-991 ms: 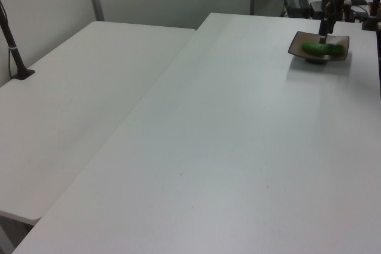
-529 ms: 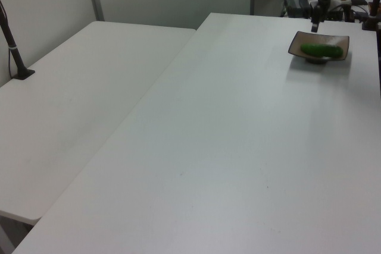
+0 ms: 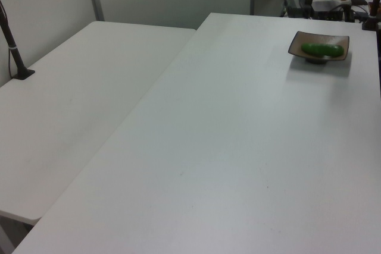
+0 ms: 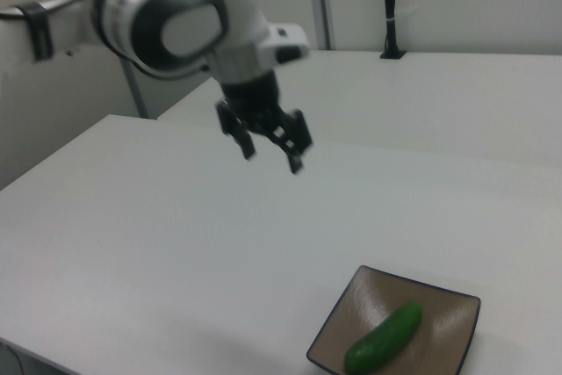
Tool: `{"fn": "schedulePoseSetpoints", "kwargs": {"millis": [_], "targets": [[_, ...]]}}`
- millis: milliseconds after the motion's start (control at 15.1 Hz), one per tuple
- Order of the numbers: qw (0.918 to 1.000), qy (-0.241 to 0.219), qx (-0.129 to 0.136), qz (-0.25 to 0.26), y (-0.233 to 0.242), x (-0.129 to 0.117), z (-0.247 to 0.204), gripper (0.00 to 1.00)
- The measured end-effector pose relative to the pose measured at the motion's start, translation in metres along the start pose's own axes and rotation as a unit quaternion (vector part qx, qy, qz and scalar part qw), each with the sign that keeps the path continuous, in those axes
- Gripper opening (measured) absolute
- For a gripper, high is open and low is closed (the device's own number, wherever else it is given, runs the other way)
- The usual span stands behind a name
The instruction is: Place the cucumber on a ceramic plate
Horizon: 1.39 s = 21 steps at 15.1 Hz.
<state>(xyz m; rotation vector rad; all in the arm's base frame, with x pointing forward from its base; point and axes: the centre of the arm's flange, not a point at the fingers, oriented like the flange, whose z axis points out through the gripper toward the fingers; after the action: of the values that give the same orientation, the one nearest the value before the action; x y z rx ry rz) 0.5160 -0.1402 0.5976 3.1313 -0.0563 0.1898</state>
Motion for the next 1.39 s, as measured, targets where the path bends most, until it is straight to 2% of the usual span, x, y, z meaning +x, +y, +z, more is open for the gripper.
{"fn": "schedulePoseSetpoints", "kwargs": {"millis": [198, 396, 661, 859, 1057, 1388], "targets": [[0.9999, -0.010, 0.008, -0.002, -0.046, 0.000, -0.034, 1.00], [0.9998, -0.017, 0.009, -0.009, -0.095, 0.002, -0.046, 1.00], [0.9983, -0.028, 0.006, -0.050, -0.174, 0.004, -0.036, 1.00], [0.9956, -0.049, 0.004, -0.079, -0.210, 0.009, -0.012, 1.00], [0.9949, -0.047, 0.006, -0.089, -0.221, 0.024, 0.013, 1.00], [0.9931, -0.011, 0.009, -0.117, -0.205, 0.043, 0.023, 1.00]]}}
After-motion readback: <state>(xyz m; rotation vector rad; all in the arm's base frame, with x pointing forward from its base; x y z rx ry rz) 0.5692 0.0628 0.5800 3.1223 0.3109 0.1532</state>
